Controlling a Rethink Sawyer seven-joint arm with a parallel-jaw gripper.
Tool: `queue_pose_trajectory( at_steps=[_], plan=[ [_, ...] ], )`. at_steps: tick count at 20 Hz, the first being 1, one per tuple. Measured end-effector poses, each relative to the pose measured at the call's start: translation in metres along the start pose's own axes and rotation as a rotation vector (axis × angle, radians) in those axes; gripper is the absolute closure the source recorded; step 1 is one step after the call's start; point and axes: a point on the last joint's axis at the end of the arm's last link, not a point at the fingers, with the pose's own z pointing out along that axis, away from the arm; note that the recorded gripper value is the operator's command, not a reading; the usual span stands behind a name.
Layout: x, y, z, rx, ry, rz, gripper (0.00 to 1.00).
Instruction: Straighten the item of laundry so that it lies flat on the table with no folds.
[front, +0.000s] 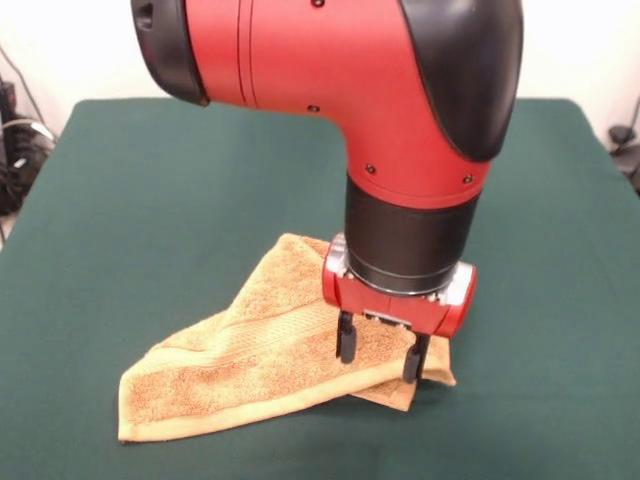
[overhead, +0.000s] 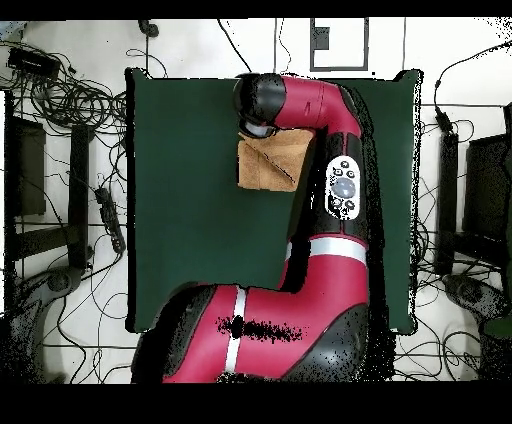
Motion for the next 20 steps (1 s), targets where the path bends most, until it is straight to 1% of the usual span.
queue_pose_trajectory(
  at_steps=[8, 11, 15, 20],
  plan=[
    [0.010, 0.004, 0.003, -0.001, -0.019, -0.013, 0.00],
    [0.010, 0.006, 0.006, -0.004, -0.031, -0.016, 0.00],
    [0.010, 0.009, 0.014, -0.012, -0.056, -0.021, 0.00],
    [0.017, 0.016, 0.030, -0.026, -0.051, -0.026, 0.00]
  ],
)
